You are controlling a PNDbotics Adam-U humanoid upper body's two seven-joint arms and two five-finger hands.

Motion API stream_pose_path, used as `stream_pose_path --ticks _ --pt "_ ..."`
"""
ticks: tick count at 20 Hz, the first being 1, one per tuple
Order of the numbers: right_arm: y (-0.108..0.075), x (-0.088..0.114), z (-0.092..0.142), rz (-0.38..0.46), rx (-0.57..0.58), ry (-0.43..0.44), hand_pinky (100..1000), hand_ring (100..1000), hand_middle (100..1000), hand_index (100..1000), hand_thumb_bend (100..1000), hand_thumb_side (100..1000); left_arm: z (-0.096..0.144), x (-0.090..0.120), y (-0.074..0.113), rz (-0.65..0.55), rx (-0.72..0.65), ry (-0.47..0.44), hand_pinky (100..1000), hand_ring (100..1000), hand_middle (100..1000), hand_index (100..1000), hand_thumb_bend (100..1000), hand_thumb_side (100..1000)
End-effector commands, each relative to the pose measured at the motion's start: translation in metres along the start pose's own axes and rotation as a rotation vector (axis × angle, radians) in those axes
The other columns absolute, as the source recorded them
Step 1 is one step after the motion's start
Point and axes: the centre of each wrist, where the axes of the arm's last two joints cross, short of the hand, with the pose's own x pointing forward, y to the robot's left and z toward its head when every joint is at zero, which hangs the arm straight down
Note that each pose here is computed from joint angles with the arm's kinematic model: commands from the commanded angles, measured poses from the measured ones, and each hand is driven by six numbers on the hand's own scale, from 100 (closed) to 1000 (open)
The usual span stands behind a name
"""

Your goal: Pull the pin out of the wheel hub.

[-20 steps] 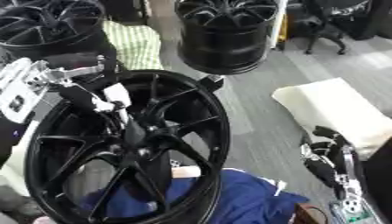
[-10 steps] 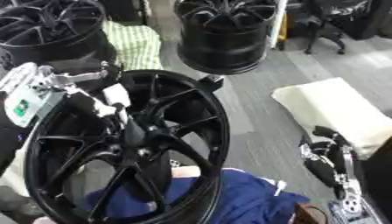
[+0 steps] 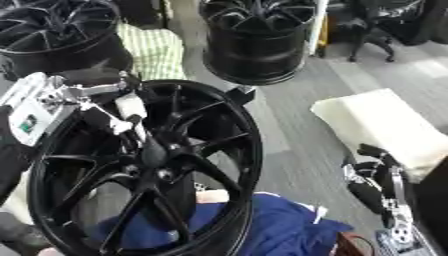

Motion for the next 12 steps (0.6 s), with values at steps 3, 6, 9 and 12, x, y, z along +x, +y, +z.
stream_pose_path --ticks 3,6,9,12 --pt "-0.002 0.004 -0.004 0.003 0.002 -0.023 530 560 687 762 208 200 0.005 0.005 0.023 -0.278 -0.304 -0.273 410 403 588 822 100 264" --pt "-0.002 0.004 -0.004 0.003 0.001 -0.023 531 561 687 762 207 200 0.007 0.009 0.035 -0.298 -0.271 -0.287 387 383 569 812 100 272" --pt "-0.003 0.004 -0.004 0.004 0.000 -0.022 531 561 687 763 207 201 0.014 0.012 0.049 -0.319 -0.231 -0.294 382 377 566 809 100 268" --pt "-0.003 0.003 -0.004 0.005 0.000 -0.021 531 561 687 763 206 201 0.023 0.011 0.060 -0.334 -0.205 -0.285 380 375 564 807 100 260"
